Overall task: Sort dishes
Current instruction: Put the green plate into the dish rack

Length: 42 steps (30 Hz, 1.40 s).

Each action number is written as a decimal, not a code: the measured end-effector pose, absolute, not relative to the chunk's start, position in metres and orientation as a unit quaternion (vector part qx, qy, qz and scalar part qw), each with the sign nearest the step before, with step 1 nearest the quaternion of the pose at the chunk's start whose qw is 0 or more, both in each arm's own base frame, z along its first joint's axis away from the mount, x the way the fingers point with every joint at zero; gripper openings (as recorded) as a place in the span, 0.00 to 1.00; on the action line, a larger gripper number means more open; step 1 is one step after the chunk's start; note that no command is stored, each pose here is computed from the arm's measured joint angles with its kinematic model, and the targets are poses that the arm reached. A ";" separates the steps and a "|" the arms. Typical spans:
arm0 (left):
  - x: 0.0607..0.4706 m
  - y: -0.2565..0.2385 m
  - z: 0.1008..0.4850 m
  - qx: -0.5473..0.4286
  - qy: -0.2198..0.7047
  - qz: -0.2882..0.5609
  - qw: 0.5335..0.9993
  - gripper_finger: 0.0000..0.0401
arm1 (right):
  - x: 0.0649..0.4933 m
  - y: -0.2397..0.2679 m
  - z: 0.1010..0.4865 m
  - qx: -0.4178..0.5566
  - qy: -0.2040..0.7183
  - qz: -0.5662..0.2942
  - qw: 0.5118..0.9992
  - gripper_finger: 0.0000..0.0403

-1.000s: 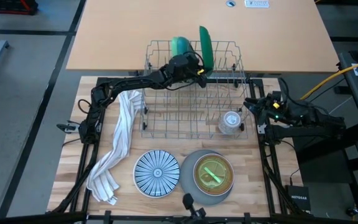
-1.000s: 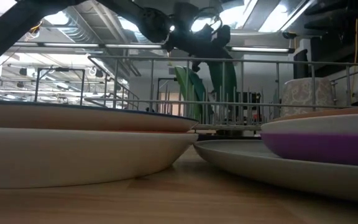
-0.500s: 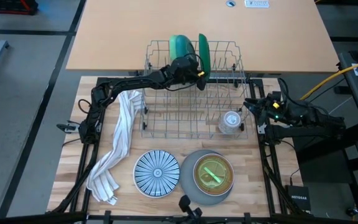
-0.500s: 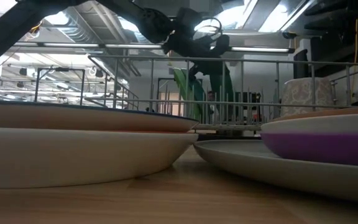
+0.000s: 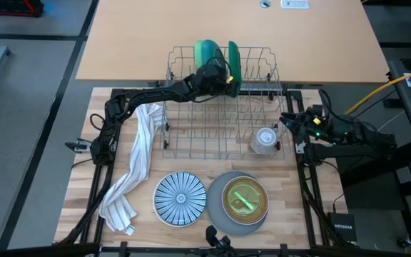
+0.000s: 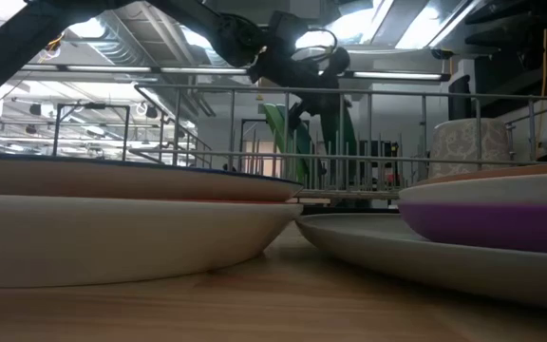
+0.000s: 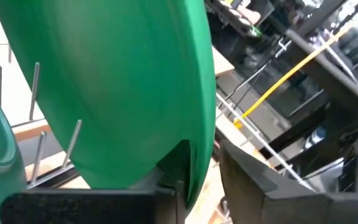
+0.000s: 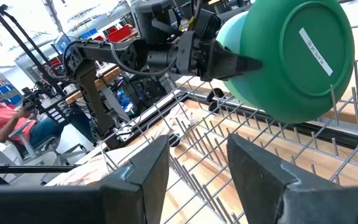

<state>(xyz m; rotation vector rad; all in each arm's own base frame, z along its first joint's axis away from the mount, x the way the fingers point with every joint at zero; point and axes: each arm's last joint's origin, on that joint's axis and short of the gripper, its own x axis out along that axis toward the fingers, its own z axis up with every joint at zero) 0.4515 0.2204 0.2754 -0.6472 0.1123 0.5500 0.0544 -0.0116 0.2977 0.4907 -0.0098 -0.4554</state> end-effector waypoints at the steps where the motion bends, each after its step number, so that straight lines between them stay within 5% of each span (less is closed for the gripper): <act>1: 0.451 0.221 0.276 -0.322 0.048 0.267 0.907 0.21 | 0.054 -0.012 0.298 0.241 -0.005 -0.223 0.945 0.41; 10: 0.452 0.223 0.283 -0.407 -0.022 0.277 0.870 0.28 | 0.054 -0.012 0.298 0.241 -0.005 -0.223 0.945 0.41; 20: 0.451 0.225 0.284 -0.541 -0.107 0.315 0.773 0.28 | 0.054 -0.012 0.298 0.241 -0.005 -0.223 0.944 0.41; 33: 0.446 0.231 0.284 -0.485 -0.160 0.412 0.755 0.28 | 0.054 -0.012 0.298 0.250 -0.007 -0.223 0.942 0.41; 42: 0.451 0.222 0.290 -0.503 -0.191 0.381 0.752 0.28 | 0.054 -0.012 0.298 0.250 -0.007 -0.223 0.942 0.41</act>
